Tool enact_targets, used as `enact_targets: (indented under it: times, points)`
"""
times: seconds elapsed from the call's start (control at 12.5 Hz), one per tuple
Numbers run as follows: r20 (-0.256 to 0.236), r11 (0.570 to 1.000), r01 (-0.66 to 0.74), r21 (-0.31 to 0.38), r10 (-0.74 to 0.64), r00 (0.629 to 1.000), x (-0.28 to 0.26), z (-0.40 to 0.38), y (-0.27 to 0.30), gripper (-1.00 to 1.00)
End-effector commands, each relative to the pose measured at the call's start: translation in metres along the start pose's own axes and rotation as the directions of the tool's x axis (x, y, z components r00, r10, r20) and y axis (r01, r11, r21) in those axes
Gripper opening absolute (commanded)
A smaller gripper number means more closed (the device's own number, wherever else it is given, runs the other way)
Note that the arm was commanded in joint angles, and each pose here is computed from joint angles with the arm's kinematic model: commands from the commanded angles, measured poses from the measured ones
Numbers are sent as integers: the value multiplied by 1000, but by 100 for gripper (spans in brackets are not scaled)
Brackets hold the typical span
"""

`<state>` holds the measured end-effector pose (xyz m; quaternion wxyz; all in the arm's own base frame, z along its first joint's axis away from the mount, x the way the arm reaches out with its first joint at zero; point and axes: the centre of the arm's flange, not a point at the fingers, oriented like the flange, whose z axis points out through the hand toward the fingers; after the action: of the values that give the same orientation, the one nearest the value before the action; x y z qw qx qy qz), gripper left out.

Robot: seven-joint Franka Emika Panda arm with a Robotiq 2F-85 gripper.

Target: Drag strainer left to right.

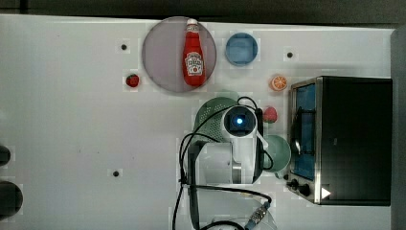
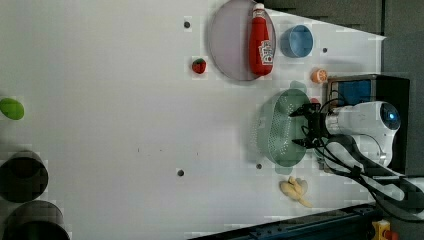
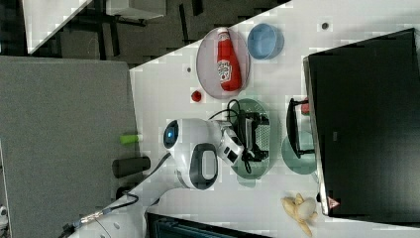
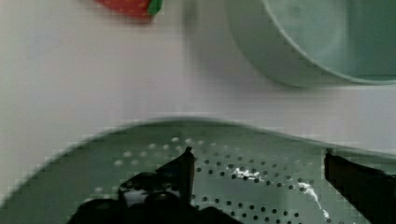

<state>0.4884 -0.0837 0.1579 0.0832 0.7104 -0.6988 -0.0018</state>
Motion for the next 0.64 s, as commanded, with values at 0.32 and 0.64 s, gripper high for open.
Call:
enact_targets:
  times: [0.32,0.64]
  points:
    - [-22,995,83,61,-82,996,9,-22,-8,100]
    - [-88,844,520,130,-513,854,-15,-92,-10,100]
